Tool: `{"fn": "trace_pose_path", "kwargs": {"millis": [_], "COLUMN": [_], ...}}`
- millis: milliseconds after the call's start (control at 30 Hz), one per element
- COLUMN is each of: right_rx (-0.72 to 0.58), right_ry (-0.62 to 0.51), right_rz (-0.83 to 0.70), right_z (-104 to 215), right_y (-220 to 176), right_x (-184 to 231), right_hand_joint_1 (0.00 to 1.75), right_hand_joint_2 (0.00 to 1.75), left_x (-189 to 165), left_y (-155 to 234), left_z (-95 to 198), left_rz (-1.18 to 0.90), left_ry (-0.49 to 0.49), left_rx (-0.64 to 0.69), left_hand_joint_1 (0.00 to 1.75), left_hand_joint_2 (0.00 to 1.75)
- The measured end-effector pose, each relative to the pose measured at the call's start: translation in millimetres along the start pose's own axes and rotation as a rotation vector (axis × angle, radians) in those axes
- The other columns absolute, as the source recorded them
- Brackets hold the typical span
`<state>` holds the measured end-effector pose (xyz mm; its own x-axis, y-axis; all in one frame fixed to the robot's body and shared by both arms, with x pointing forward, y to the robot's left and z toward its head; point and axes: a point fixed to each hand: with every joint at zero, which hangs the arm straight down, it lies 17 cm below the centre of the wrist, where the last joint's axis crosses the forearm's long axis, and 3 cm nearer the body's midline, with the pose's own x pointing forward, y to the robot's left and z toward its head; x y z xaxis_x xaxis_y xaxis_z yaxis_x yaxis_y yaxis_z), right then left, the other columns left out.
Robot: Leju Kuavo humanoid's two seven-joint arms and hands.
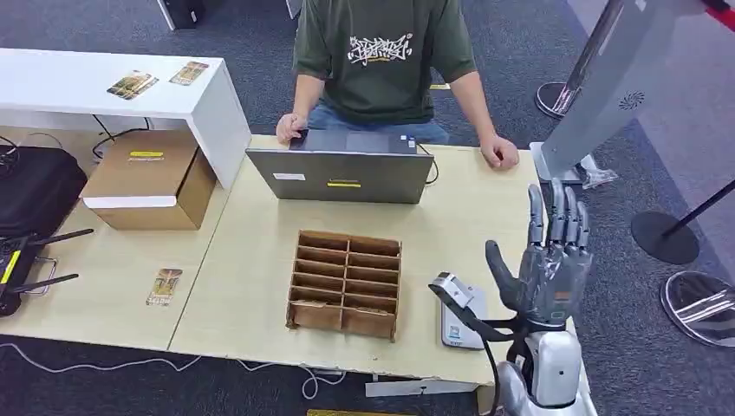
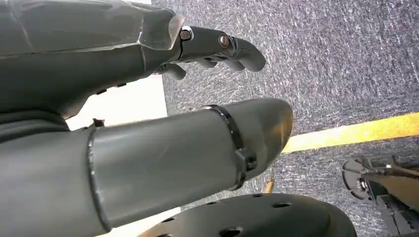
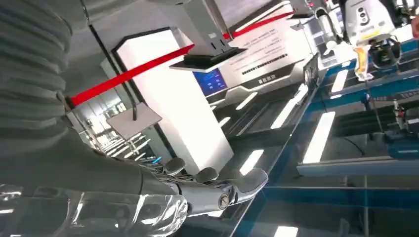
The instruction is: Pass the card to the sensor for recognition and then transmit it.
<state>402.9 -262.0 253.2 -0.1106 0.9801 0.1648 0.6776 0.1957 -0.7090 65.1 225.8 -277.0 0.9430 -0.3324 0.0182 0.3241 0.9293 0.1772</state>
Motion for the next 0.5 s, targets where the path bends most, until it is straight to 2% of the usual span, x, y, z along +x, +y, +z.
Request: {"fn": "trace_pose_path", "kwargs": {"millis": [267, 500], "right_rx": [0.055, 0.099], "right_ry": [0.067, 0.114], "right_rz": [0.014, 0.039], "right_z": [33.0, 57.7], "right_y": [1.4, 4.7], "right_x": [-22.3, -25.6], "right_hand_joint_1": [0.00, 0.00], "right_hand_joint_2": [1.75, 1.75], "left_x": [1.5, 4.0], "left_y": [-0.9, -5.3], "left_z": [0.3, 1.5], "left_rz": [0.004, -0.017], "left_ry": [-0.010, -0.026], "left_rx": [0.005, 0.003], "left_hand_joint_1": [0.00, 0.00], "left_hand_joint_2": [0.00, 0.00]}}
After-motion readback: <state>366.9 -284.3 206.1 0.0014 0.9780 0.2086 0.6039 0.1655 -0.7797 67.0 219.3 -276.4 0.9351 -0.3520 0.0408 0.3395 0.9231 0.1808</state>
